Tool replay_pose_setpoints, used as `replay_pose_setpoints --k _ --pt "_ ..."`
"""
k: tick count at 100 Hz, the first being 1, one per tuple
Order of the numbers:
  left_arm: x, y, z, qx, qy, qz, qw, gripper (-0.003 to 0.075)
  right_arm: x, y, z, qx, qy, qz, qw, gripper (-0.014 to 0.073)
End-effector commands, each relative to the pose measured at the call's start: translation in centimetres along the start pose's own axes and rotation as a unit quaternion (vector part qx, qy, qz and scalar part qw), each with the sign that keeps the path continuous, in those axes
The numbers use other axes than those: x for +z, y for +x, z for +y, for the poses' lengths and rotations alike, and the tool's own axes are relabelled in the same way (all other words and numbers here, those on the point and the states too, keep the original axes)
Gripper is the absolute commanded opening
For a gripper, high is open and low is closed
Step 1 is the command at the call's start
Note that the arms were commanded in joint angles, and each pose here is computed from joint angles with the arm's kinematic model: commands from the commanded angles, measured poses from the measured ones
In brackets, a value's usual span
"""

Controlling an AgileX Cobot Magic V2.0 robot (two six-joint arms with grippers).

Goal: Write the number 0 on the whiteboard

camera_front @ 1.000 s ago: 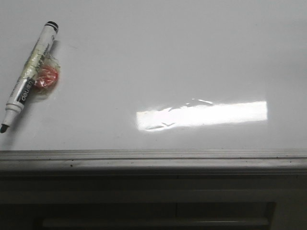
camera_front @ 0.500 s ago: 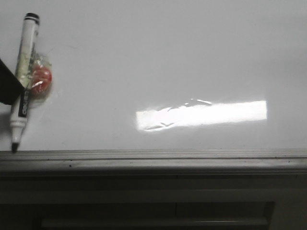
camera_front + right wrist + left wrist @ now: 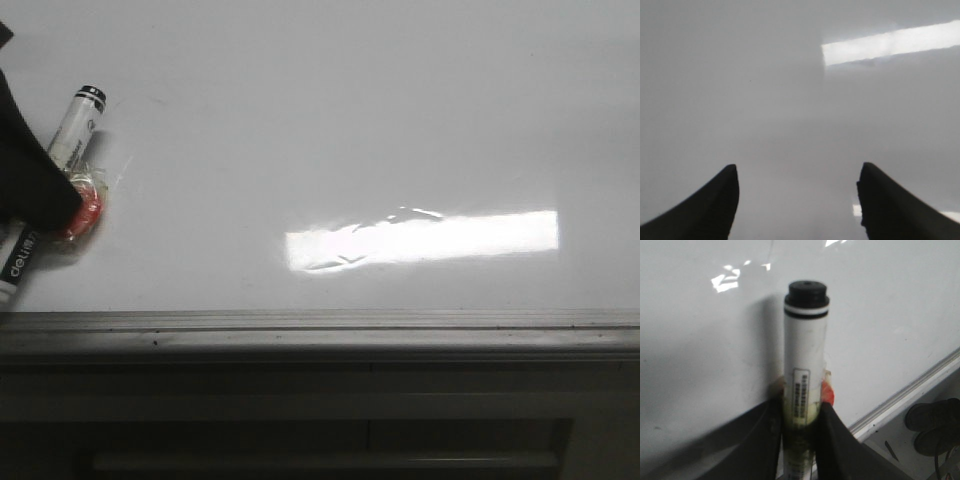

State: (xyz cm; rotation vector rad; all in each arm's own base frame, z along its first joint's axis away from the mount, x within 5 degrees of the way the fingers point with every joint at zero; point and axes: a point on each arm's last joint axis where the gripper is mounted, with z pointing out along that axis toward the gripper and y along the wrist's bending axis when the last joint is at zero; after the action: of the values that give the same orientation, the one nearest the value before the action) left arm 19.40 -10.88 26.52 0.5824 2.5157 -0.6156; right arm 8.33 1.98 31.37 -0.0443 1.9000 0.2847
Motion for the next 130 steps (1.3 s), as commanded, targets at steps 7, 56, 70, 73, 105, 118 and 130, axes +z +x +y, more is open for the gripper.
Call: replay_pose_setpoints --k 7,56,70,73,105,118,130 --pt "-1.4 -0.2 -1.0 0.107 -0.014 -0.041 0.993 -0.0020 -0.9 -2.3 2.1 -0.065 -0.095 -0.047 0.992 0.0392" --pt "-7.6 3.9 -9.6 0.563 0.061 -0.148 0.811 -0.0019 2.5 -5.5 10.4 -0.273 -0.420 0.013 0.865 0.0383" --pt "-7.4 4.0 -9.7 0.567 0.066 -0.145 0.808 -0.0020 3.5 -4.9 13.4 -0.315 -0.457 0.020 0.832 0.0383" --pt "-7.4 4.0 -9.7 0.567 0.066 -0.145 0.808 -0.0020 3.7 -4.7 14.0 -0.324 -0.461 0.017 0.826 0.0383" --pt "-7.4 3.9 -9.7 0.566 0.065 -0.145 0.809 -0.0020 6.2 -2.7 19.0 -0.335 -0.450 -0.013 0.828 0.0382" --pt "-7.4 3.9 -9.7 0.566 0.065 -0.145 0.809 -0.0020 7.1 -2.0 19.7 -0.319 -0.454 0.013 0.832 0.0370" --pt "-7.4 3.9 -9.7 0.566 0.065 -0.145 0.809 -0.0020 7.6 -1.7 20.3 -0.307 -0.459 0.028 0.833 0.0274"
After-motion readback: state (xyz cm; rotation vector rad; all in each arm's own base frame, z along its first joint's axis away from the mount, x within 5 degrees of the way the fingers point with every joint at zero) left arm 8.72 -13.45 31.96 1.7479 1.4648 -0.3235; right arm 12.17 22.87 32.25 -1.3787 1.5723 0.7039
